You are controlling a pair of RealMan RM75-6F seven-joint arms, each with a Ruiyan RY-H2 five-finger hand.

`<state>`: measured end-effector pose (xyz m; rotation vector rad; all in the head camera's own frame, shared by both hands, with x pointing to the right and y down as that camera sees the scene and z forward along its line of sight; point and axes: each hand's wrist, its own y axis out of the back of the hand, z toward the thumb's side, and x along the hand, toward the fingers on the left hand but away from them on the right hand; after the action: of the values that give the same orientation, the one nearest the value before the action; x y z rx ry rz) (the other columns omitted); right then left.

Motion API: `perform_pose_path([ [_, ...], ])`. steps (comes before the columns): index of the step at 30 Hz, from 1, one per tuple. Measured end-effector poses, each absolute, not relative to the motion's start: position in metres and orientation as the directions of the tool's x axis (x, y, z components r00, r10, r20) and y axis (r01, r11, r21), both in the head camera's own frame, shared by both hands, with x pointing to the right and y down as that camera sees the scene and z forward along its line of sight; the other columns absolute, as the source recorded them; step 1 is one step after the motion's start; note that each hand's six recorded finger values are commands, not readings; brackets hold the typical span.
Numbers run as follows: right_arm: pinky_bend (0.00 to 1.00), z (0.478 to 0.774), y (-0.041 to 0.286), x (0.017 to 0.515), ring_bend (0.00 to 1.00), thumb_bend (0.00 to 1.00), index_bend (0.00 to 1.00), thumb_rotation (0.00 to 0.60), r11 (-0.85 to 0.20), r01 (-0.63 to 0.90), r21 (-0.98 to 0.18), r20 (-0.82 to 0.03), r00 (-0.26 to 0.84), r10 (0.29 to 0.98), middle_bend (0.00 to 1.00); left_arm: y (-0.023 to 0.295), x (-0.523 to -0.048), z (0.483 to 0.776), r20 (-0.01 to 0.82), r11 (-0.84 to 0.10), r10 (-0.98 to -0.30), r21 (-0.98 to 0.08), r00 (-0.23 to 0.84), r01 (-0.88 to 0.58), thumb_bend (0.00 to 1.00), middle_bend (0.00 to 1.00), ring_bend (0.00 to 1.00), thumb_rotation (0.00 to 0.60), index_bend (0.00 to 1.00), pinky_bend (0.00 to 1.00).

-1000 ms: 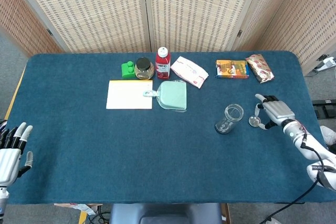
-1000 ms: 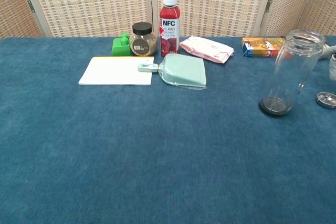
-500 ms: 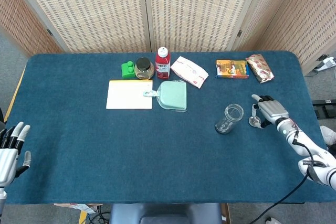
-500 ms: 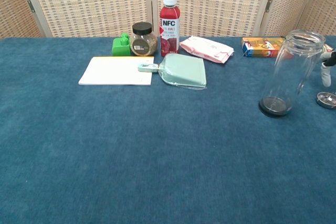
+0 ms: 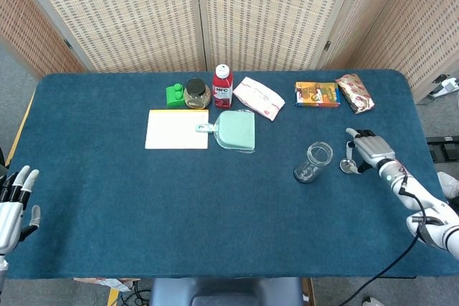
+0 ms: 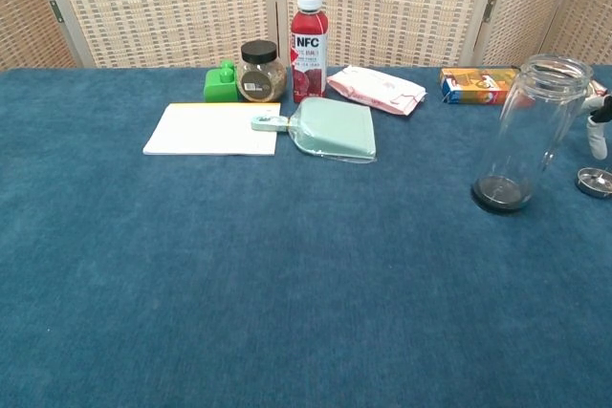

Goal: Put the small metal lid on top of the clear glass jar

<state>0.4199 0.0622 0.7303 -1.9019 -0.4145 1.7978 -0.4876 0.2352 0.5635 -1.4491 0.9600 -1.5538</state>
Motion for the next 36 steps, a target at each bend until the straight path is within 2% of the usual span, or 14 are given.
perform_pose_path([
  [24,0.0,0.751,0.06,0.422,0.0,0.28,0.53,0.6,-0.852,-0.098,-0.514,-0.858,0.081,0.508,0.0,0.232,-0.495,0.568,0.406,-0.409,-0.912,-0.911,-0.058,0.055,0.54,0.0,0.0,0.6,0.0,0.0],
  [36,0.0,0.754,0.061,0.419,0.0,0.27,0.62,0.6,-0.857,-0.113,-0.503,-0.864,0.098,0.495,0.0,0.231,-0.493,0.566,0.391,-0.392,-0.92,-0.919,-0.029,0.037,0.54,0.01,0.0,0.6,0.0,0.0],
])
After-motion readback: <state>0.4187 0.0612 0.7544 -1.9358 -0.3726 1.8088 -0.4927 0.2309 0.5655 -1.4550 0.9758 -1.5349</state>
